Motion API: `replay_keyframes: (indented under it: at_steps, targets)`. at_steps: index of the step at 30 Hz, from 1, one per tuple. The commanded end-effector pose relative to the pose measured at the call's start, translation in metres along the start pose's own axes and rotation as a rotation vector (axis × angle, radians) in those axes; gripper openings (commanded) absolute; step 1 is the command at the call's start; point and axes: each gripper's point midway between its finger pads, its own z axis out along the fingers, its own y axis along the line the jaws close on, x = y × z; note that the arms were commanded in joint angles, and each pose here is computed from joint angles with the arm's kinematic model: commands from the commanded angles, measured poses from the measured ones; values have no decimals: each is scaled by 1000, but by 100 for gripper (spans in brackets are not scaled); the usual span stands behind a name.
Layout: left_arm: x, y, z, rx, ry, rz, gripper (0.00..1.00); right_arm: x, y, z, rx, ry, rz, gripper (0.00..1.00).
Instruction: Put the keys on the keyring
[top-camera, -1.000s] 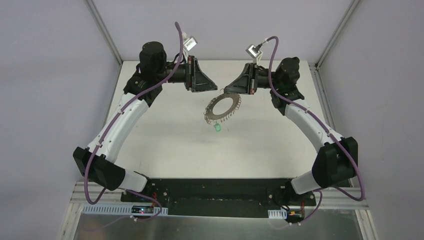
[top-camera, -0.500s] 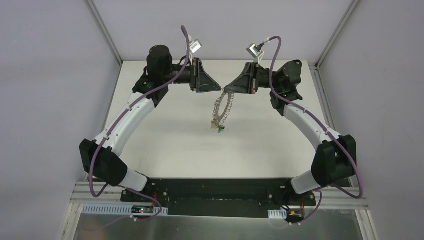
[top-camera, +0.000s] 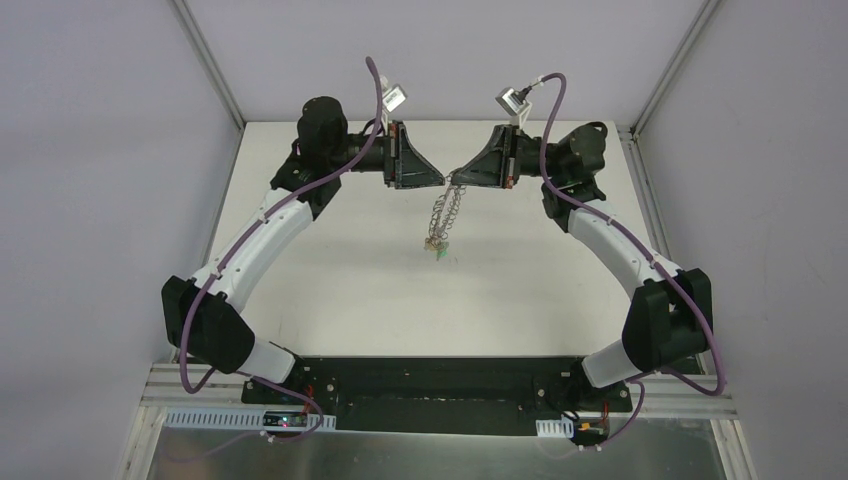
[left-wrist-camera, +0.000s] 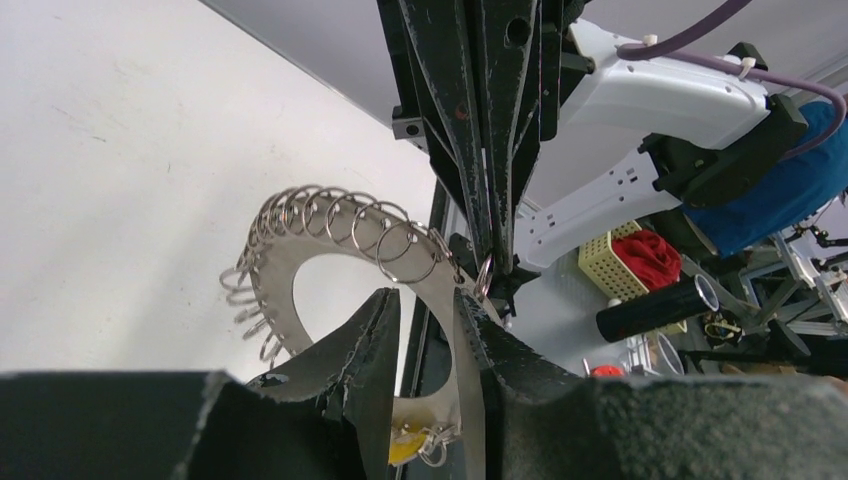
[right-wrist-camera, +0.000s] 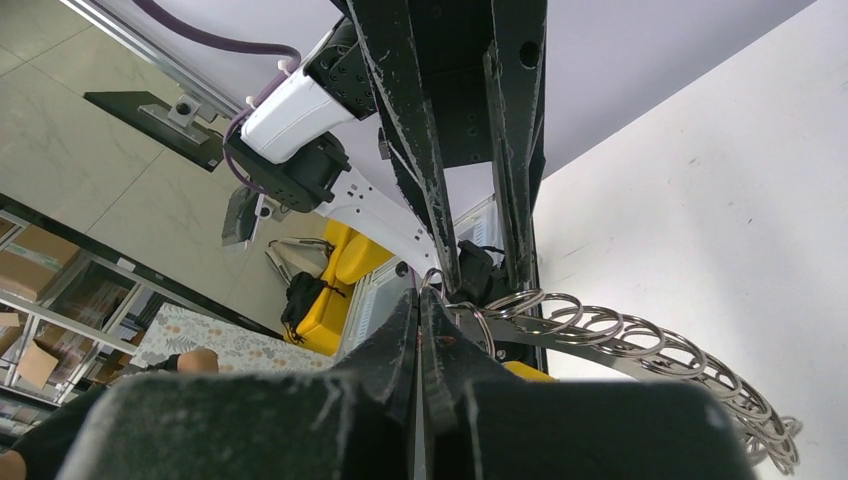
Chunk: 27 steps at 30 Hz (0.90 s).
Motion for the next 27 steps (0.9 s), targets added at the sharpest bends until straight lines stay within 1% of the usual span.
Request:
replay_keyframes:
  at_steps: [1, 6, 14, 22, 27]
  targets:
    - [-6, -21, -8, 16, -13, 105, 27, -6, 19, -4, -32, -8, -101, 0]
    - [-3, -23, -10, 22, -2, 129, 33, -5, 21, -7, -32, -7, -111, 0]
    - [-5, -32, -11, 65, -8, 146, 35, -4, 22, -8, -34, -6, -112, 0]
    - [-10, -35, -1, 92, -12, 153, 35, -5, 23, -7, -39, -8, -109, 0]
    - [-10, -41, 6, 127, -9, 146, 30, -5, 21, -7, -37, -9, -107, 0]
